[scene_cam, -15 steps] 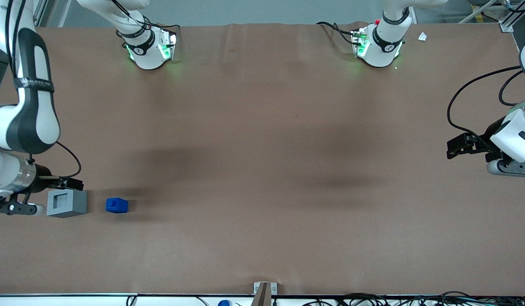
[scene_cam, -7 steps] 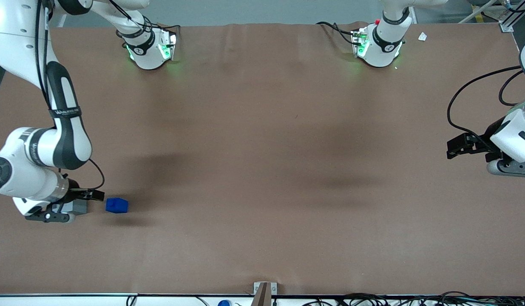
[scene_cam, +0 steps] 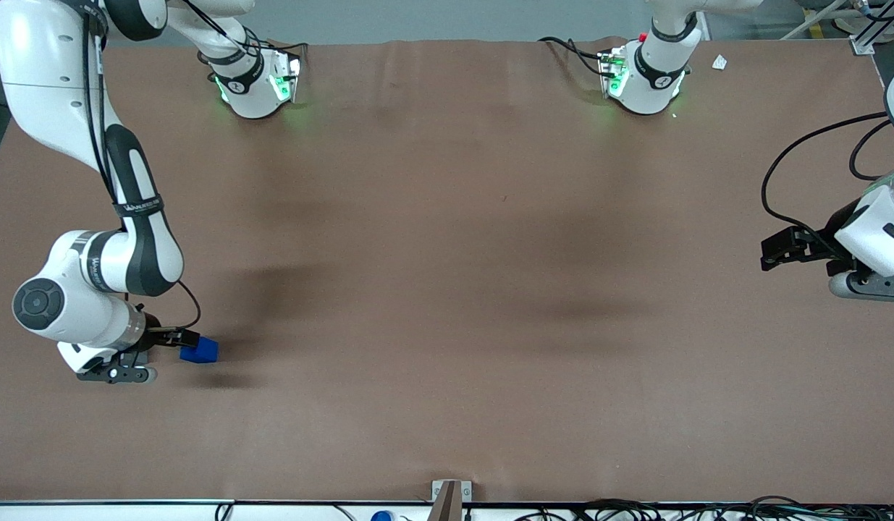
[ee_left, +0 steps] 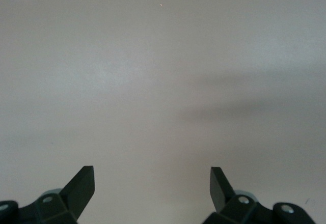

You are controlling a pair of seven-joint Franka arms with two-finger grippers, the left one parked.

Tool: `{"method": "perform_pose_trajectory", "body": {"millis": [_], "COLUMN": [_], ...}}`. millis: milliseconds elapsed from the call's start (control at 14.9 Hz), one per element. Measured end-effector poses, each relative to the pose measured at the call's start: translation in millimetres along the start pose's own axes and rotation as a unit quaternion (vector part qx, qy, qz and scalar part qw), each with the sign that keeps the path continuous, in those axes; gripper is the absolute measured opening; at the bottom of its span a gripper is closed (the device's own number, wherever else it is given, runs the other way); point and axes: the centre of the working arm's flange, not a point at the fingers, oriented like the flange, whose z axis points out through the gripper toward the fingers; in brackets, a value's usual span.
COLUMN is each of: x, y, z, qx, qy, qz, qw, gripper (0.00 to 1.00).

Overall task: Insert blue part into gray base with right arm
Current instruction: 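Close the right gripper on the blue block and lift it, then carry the blue block over the gray base's square opening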

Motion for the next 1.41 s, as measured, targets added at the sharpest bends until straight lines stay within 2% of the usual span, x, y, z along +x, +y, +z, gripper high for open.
{"method": "perform_pose_trajectory", "body": {"millis": [336,672,806,873,940,1075,1276,1410], "x": [1,2,2,2,2,2,2,3], "y": [-12,-18,-19,-19,-20,-20,-21,-19], "z": [7,21,27,28,29,29,28,20], "qx": [0.001,0.002,0.002,0.002,0.002,0.002,0.003,0.002], "qy": [0.002,0.009,0.009,0.008,0.008,0.008,0.008,-0.009], "qz": [-0.009,-0.012,-0.012,-0.013,-0.013,-0.012,-0.013,-0.018], "qw": [1.0000,0.9999,0.9999,0.9999,0.9999,0.9999,0.9999,0.9998], "gripper": [1.00,0.93,0.78,0.78,0.72,0.50,0.51,0.51]}}
